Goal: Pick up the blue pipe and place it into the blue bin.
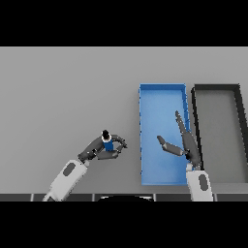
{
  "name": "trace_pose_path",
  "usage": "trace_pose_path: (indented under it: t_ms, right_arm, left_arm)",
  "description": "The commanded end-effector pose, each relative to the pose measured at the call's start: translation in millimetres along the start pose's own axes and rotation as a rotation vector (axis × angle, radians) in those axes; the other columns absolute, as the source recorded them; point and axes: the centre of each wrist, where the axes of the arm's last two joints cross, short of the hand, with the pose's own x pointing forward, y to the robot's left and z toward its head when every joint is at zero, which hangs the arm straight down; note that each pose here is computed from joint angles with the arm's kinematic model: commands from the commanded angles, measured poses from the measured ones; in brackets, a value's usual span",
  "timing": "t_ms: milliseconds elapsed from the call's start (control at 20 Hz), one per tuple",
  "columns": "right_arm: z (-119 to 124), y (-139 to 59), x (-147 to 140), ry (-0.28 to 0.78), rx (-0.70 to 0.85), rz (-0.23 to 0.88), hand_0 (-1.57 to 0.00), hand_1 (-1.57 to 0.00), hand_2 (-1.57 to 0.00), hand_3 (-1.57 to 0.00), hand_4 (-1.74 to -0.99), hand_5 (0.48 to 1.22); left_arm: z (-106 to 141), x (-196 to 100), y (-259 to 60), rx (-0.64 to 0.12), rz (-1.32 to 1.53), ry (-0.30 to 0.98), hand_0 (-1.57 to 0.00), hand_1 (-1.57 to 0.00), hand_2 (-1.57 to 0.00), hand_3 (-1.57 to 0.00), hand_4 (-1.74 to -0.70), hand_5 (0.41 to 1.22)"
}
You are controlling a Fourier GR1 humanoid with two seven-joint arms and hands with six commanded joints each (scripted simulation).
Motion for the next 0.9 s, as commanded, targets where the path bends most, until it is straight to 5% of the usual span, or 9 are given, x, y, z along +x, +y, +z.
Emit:
trace_pose_path:
  t_ms: [0,200,300,850]
  right_arm:
    - [-0.3,-1.0,-1.1,0.001,0.001,-0.002,0.00,0.00,0.00,0.00,-1.189,0.562]
    - [3.0,0.2,-2.5,-0.004,-0.003,0.017,0.00,0.00,0.00,0.00,-1.178,0.561]
    - [1.4,0.0,-0.5,0.001,0.000,0.014,0.00,0.00,0.00,0.00,-1.176,0.559]
    - [1.8,0.6,0.1,0.008,0.003,0.035,0.00,0.00,0.00,0.00,-1.138,0.555]
  left_arm:
    - [-1.5,-1.2,-3.8,-0.002,-0.006,-0.012,-0.65,-0.83,-0.94,-0.91,-1.45,0.941]
    - [2.7,0.2,-9.4,-0.008,-0.015,-0.029,-1.19,-1.27,-1.31,-1.26,-1.62,1.106]
    - [2.6,2.0,-15.6,-0.012,-0.037,-0.024,-1.33,-1.38,-1.40,-1.37,-1.56,1.148]
    - [-16.8,45.9,-28.7,-0.016,-0.042,-0.261,-1.55,-1.55,-1.56,-1.55,-1.48,1.215]
